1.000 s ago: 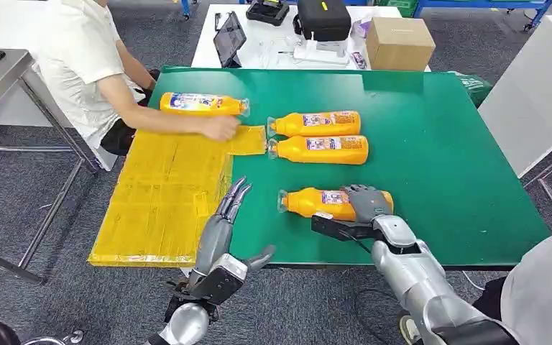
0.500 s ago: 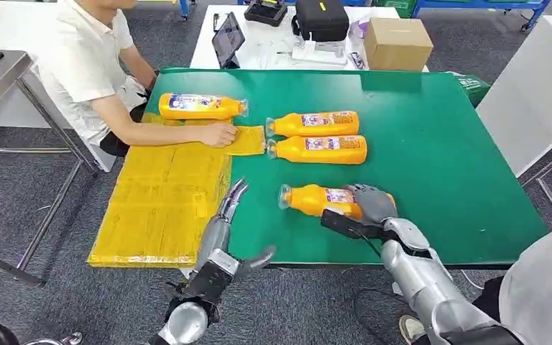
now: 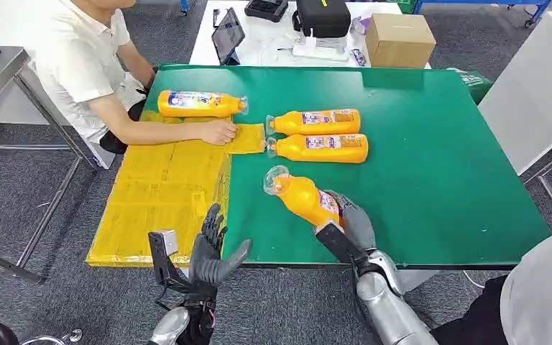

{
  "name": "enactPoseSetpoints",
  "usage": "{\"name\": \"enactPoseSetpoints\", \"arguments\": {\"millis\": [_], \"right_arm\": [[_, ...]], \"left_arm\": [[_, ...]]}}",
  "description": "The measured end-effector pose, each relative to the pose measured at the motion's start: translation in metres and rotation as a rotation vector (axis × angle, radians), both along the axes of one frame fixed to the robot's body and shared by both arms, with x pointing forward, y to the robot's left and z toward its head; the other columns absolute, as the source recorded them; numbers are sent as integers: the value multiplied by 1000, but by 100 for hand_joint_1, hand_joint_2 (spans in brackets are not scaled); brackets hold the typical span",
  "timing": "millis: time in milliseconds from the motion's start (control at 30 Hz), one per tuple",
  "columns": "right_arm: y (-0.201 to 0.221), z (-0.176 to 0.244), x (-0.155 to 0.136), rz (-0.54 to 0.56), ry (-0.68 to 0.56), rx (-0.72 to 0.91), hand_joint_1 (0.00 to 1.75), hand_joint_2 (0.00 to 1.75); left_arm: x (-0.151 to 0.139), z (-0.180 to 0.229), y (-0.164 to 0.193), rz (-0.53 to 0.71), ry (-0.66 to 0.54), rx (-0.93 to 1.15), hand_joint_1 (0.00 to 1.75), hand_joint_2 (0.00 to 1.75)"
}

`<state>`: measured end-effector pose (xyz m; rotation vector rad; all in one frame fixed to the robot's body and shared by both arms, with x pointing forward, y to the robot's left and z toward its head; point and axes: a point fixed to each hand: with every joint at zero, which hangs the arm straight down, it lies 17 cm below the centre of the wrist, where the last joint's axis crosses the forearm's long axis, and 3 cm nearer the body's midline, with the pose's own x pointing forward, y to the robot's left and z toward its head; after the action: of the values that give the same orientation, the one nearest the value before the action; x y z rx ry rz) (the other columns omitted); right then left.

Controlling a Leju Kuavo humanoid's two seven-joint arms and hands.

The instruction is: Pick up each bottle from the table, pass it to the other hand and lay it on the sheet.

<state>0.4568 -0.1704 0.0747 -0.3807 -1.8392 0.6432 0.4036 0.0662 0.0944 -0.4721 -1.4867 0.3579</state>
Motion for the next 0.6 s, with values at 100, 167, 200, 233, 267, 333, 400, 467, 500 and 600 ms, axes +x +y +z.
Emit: {"name": "enactPoseSetpoints", "arguments": {"millis": [100,167,200,233,267,333,400,467,500,600], "right_arm": [[12,12,-5,15,-22,54,175,175],[27,16,-8,51,-20,89,175,175],[36,17,-11,74,-14,103,175,175],[44,18,-13,97,-8,117,175,175],[54,19,-16,121,-5,126,175,175],[74,21,-23,173,2,143,175,175],[93,22,-29,221,8,157,175,175],[112,24,-37,267,11,165,175,175],[121,25,-40,286,10,165,175,175],[141,28,-47,332,4,146,175,175]], "left_arm": [[-2,1,-5,-22,-5,-11,0,175],[-6,10,-14,-50,-51,0,0,175],[-7,14,-18,-61,-79,15,0,175],[-10,19,-22,-74,-108,34,0,175],[-12,23,-27,-89,-133,52,0,175],[-16,31,-38,-129,-173,72,0,175],[-19,38,-49,-169,-204,83,0,175],[-23,40,-55,-195,-218,84,0,175],[-22,42,-56,-201,-223,83,0,175],[-21,45,-57,-210,-235,88,0,175]]}}
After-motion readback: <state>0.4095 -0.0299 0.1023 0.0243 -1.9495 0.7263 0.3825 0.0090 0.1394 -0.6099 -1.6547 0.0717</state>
